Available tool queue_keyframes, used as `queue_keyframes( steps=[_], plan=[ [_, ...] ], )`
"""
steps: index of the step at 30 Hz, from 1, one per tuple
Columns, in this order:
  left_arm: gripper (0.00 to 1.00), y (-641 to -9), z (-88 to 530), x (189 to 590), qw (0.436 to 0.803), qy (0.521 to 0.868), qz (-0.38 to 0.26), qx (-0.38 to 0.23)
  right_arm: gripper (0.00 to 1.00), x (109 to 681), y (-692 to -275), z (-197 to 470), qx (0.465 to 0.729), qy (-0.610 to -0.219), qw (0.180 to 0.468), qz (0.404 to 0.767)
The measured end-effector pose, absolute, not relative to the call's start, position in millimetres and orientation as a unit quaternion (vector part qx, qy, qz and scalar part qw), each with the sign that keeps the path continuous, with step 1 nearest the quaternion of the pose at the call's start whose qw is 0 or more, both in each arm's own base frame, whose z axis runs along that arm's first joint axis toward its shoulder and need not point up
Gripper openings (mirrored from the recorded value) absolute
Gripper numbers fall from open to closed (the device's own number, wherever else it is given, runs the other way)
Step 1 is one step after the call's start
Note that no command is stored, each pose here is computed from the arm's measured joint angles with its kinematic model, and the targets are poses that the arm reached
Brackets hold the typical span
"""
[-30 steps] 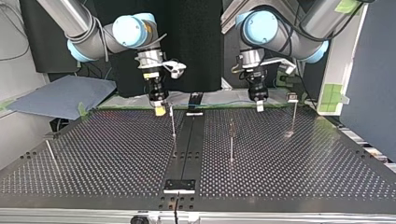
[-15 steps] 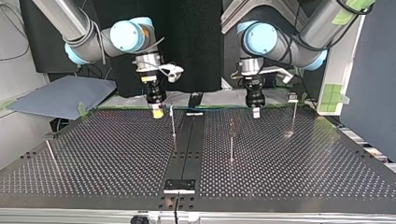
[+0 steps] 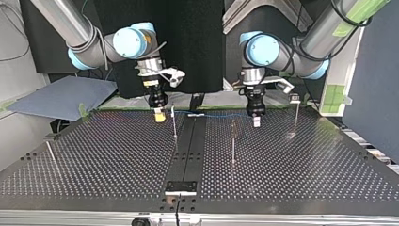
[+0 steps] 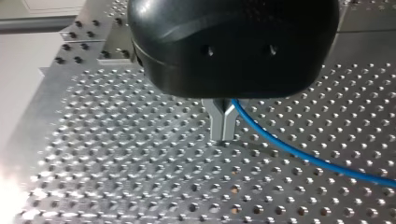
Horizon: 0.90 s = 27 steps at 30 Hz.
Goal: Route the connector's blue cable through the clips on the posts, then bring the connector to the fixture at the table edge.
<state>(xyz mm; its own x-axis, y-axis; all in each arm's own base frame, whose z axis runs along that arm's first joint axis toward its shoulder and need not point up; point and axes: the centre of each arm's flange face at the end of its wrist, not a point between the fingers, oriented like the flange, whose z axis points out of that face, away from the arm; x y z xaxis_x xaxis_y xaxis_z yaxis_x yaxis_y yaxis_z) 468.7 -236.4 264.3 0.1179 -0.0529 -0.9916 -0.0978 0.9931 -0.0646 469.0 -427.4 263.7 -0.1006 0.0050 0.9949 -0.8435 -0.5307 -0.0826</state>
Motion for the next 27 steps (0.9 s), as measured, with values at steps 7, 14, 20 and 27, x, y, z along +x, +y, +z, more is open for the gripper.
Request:
queue_keyframes(
  steps=[7,14,20,27],
  plan=[
    [0.0,-234.8,269.1,483.8,0.749,0.66,0.014,-0.059,0.0,471.0,-431.4,262.1,0.586,-0.357,0.326,0.65],
    [0.0,-231.2,281.3,496.3,0.754,0.655,0.012,-0.06,0.0,470.0,-435.7,263.4,0.584,-0.357,0.327,0.651],
    [0.0,-227.8,279.2,502.9,0.752,0.656,0.012,-0.058,0.0,468.2,-440.3,264.8,0.583,-0.358,0.329,0.651],
    [0.0,-229.3,264.9,513.4,0.746,0.664,0.008,-0.051,0.0,465.3,-444.1,263.9,0.583,-0.359,0.33,0.65]
  ],
)
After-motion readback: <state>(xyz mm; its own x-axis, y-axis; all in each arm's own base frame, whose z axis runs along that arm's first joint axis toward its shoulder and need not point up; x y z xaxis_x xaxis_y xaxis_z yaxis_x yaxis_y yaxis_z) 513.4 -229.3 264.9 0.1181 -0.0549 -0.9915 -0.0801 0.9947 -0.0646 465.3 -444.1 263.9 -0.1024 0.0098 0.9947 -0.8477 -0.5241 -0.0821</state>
